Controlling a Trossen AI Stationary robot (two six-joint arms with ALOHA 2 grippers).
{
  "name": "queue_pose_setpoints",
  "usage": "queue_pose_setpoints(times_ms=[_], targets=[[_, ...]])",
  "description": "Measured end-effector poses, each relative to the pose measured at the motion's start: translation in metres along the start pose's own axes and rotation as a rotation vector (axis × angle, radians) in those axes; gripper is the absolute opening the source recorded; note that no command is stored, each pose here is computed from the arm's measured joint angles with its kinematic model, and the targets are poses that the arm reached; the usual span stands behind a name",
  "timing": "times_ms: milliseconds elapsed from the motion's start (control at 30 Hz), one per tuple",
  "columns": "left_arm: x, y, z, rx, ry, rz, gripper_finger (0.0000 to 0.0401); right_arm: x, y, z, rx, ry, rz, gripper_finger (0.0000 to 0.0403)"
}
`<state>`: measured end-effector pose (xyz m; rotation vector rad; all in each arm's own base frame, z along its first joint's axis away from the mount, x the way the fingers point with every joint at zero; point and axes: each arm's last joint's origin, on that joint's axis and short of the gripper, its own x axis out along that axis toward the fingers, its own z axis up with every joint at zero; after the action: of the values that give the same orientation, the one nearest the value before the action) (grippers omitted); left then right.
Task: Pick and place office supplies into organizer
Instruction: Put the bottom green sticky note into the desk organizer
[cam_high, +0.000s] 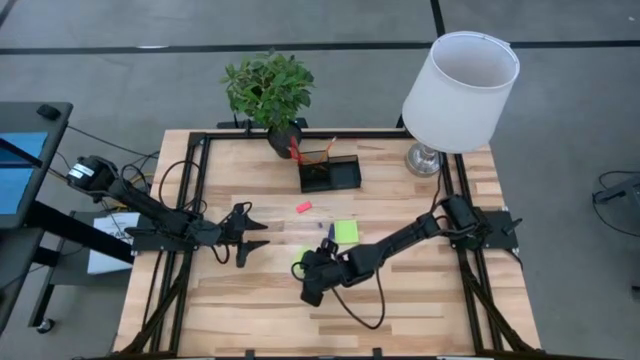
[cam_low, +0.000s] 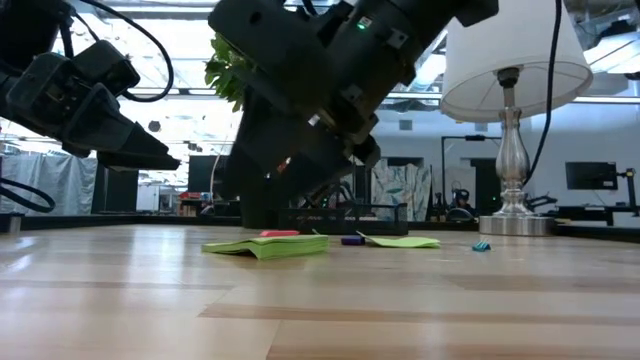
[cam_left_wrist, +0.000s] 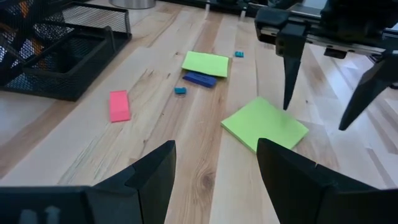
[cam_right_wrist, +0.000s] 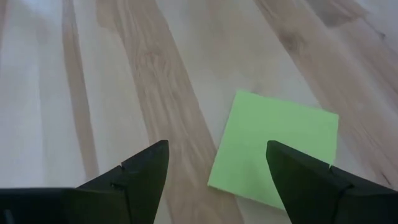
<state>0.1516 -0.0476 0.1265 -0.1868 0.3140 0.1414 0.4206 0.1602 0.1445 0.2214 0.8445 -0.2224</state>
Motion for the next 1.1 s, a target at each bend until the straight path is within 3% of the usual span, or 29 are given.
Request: queue_pose_setpoints(times_ms=[333,600,867,1100], targets=[[0.000,0.000,0.000,0.000,0.000,-0.001,0.0217,0.003,-0.014,-0.002,0.039,0.056,-0.084,0.0264],[0.000,0.000,0.000,0.000,0.001,-0.002,0.0217,0.007,-0.012,0.018,0.090,-0.058,0.048,0.0264],[0.000,0.000,0.000,0.000,0.001,-0.002,0.0217,0.012,-0.024,0.034,0.147,-0.137,0.062,0.0264],[0.000,-0.001,0.000,0.000,0.008,-0.023,0.0217,0.013,-0.026,0.036,0.186,-0.091,0.152,0.0265]])
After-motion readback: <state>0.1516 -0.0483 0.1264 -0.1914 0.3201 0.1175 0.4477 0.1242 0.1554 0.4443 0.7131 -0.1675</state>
